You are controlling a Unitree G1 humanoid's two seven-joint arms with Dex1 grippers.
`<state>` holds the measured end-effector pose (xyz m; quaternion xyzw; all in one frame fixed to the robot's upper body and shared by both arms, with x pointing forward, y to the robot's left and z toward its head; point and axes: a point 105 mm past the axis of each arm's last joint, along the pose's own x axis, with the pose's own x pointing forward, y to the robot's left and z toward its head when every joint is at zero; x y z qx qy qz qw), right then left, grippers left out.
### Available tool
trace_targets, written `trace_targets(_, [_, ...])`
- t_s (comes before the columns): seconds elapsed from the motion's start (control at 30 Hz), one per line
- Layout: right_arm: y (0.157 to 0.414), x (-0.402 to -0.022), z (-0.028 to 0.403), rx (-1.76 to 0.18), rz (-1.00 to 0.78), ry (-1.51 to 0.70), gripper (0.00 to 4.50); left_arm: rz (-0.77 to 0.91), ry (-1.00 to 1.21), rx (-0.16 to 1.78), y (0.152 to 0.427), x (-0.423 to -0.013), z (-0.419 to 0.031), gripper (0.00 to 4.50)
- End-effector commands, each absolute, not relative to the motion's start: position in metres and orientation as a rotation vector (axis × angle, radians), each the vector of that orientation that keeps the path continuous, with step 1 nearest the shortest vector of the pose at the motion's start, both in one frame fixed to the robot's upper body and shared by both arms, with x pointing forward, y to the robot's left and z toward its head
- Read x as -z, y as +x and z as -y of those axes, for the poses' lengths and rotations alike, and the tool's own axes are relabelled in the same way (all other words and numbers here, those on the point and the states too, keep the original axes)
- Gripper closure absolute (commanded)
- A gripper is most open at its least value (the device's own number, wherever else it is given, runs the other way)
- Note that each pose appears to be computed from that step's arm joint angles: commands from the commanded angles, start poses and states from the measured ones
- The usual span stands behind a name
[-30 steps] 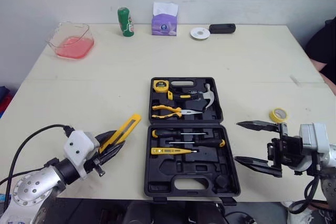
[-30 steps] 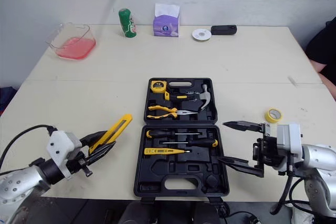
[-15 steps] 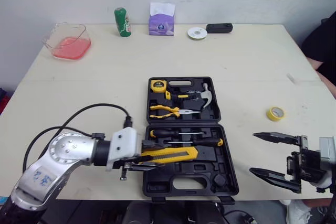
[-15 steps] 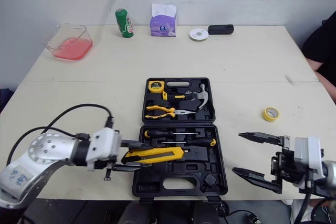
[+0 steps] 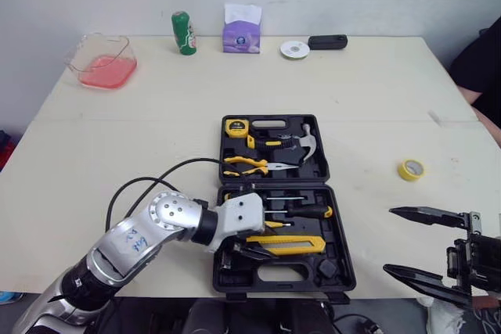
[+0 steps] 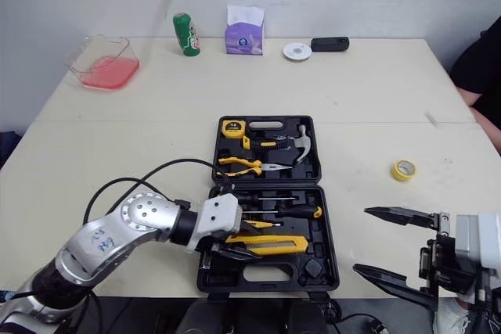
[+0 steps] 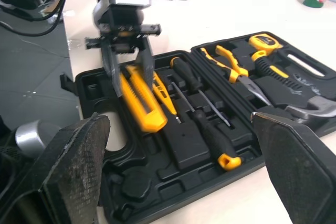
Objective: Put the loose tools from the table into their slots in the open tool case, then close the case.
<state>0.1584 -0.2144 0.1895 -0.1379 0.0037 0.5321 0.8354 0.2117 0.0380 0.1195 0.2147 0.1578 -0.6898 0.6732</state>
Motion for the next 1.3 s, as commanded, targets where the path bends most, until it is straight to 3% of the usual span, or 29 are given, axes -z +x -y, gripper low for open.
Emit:
trace_targets(0.03, [0.156,-0.197,0.211,-1.128,0.008,-0.315,0.0,-0.373,0.562,1.536,0.214,-0.112,-0.038,3.18])
trace_targets(0.7, [0.163,-0.207,0.201,-1.113,0.028,-0.318,0.0,-0.4,0.585,1.492,0.22,-0.106,-0.034,3.18])
trace_targets(0.77, [0.163,-0.207,0.202,-1.114,0.028,-0.316,0.0,-0.389,0.56,1.508,0.216,-0.106,-0.03,2.15])
trace_targets(0.8, [0.163,-0.207,0.202,-1.113,0.029,-0.315,0.0,-0.383,0.55,1.513,0.216,-0.106,-0.028,1.94])
trace_targets(0.93, [0.163,-0.206,0.203,-1.111,0.03,-0.313,0.0,-0.366,0.564,1.497,0.22,-0.106,-0.028,0.08])
trace_targets(1.03, [0.163,-0.205,0.205,-1.112,0.029,-0.313,0.0,-0.342,0.568,1.508,0.22,-0.108,-0.028,0.03])
trace_targets(1.3, [0.164,-0.199,0.206,-1.114,0.035,-0.306,0.0,0.039,0.449,1.62,0.215,-0.156,-0.022,0.03])
